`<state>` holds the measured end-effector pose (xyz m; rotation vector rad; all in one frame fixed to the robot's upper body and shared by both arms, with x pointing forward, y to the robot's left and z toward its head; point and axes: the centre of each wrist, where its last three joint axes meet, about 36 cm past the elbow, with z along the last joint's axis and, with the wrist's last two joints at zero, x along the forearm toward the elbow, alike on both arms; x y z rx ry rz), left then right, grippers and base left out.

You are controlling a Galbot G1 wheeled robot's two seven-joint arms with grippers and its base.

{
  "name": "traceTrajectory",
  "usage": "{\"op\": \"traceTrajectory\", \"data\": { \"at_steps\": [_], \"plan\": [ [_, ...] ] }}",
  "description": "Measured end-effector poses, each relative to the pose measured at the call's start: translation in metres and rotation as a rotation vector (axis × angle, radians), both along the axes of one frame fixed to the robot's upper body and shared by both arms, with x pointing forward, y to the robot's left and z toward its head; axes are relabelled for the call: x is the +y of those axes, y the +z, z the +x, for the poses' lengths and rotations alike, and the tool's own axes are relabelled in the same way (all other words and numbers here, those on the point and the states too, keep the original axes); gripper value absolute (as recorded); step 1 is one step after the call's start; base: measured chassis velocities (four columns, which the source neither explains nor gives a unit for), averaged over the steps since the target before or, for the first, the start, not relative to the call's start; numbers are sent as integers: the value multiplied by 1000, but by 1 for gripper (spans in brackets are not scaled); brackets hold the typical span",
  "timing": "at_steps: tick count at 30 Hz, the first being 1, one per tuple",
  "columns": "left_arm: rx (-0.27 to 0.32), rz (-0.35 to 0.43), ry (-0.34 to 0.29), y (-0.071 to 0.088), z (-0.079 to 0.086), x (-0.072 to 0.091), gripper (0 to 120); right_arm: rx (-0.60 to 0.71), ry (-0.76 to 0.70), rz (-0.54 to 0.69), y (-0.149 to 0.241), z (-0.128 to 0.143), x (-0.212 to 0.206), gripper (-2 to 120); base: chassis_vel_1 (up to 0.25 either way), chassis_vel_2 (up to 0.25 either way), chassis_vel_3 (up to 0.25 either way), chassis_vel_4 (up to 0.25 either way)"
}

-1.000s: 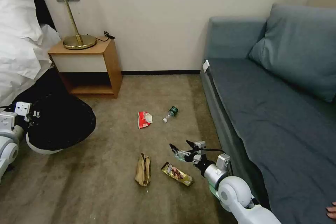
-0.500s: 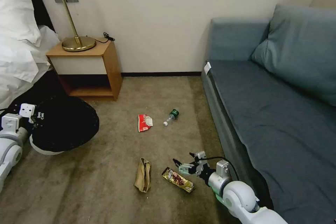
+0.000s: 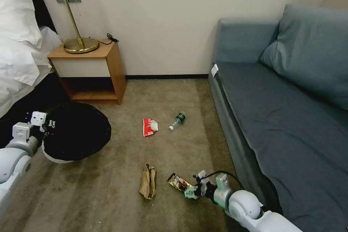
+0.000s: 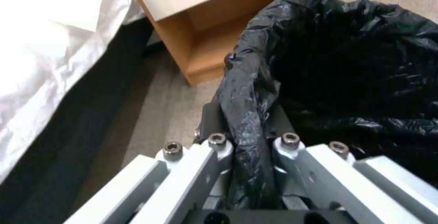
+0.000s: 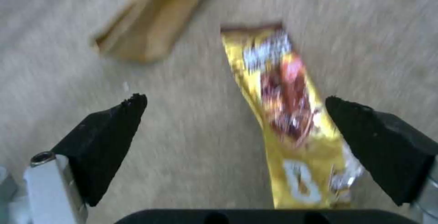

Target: Pick up the trash bin, then pick up the garbage on the floor and place it into the trash bin.

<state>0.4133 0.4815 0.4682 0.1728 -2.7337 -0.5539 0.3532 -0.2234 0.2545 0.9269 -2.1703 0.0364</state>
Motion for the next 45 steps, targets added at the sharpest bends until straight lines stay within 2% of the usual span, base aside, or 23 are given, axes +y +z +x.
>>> {"op": "traceTrajectory", "data": {
  "at_steps": [2,8,15,31,32,35,37,38,42,45],
  "plan": [
    [5,2,-3,-6,-4,0,4,18,23,-26,-19,-3,-2,100,0,0,0,0],
    [12,3,-8,-14,-8,1,4,16,23,-37,-36,0,-8,100,0,0,0,0],
    [10,-6,-3,-20,-8,0,4,-4,20,-26,-53,9,-6,100,0,0,0,0],
    [14,-9,4,-27,-12,-2,4,7,-3,-9,-86,12,-4,98,0,0,0,0],
    [16,-9,5,-28,-13,-2,4,7,-4,-4,-90,12,-4,93,0,0,0,0],
    [16,-8,5,-28,-13,-1,4,6,-4,-2,-91,11,-5,90,0,0,0,0],
    [13,-6,6,-28,-15,-1,4,2,-6,2,-94,11,-8,77,0,0,0,0],
    [13,-6,6,-28,-15,-1,4,2,-6,2,-94,11,-8,77,0,0,0,0],
    [13,-6,6,-28,-16,-1,4,1,0,12,-93,10,-7,61,0,0,0,0],
    [13,-7,6,-29,-16,-1,4,2,3,16,-92,9,-7,54,0,0,0,0]
  ]
}}
